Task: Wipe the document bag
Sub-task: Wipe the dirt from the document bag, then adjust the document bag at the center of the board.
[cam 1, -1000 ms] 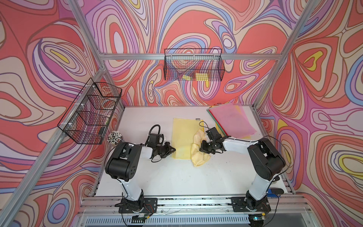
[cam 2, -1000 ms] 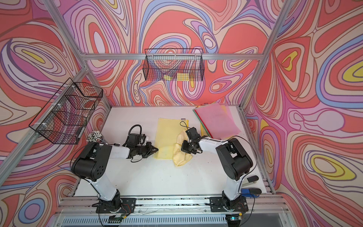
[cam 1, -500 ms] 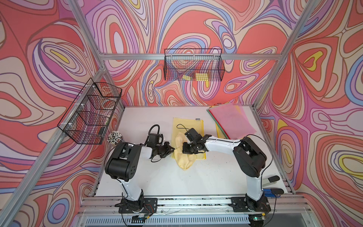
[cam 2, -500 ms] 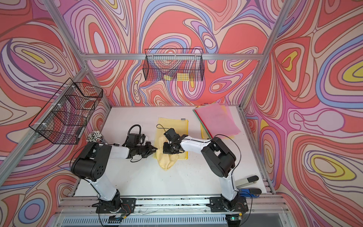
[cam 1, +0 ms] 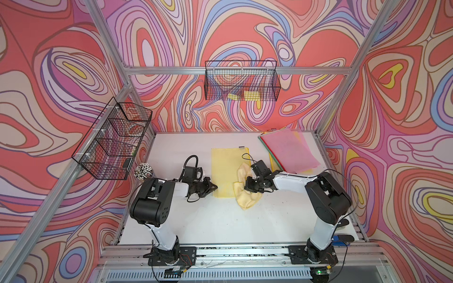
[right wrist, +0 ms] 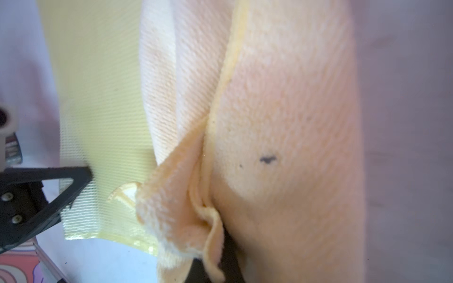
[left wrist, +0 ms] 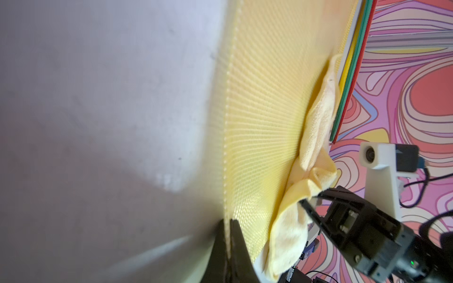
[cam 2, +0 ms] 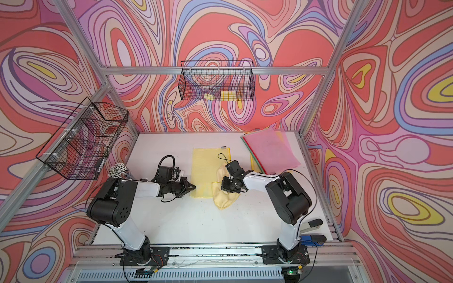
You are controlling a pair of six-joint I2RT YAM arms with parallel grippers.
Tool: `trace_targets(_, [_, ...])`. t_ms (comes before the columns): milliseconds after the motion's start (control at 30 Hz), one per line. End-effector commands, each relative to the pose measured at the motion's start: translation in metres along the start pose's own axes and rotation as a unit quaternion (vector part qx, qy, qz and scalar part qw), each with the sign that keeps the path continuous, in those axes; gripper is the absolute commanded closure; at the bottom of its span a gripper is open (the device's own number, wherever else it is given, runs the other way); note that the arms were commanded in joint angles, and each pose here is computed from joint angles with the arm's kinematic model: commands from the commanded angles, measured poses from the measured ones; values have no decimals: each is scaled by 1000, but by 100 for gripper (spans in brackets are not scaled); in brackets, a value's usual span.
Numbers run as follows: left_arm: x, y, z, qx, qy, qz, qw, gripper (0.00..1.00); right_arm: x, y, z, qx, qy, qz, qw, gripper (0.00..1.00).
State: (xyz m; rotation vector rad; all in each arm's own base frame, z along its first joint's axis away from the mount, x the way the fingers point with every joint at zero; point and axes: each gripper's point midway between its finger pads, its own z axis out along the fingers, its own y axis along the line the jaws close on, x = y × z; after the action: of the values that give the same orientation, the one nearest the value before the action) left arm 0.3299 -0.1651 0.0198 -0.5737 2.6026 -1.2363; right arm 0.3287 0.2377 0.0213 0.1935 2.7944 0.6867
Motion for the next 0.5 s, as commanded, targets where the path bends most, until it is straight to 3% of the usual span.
trace_targets(0, [-17,8,-29,-14,-39,-11,999,100,28,-74,-5,117,32,22,992,100])
trace_targets(233, [-35,-23,-113,-34,-107,37,993,100,7,-63,-23,113,-2,17,993,100])
trace_targets(367, [-30,-44,-168,-111,-135,93,980,100,2,-56,-23,101,-4,16,995,100])
trace_targets(467, [-31,-69,-198,-133,-144,117,974,100,3,-53,-21,92,-2,17,996,100])
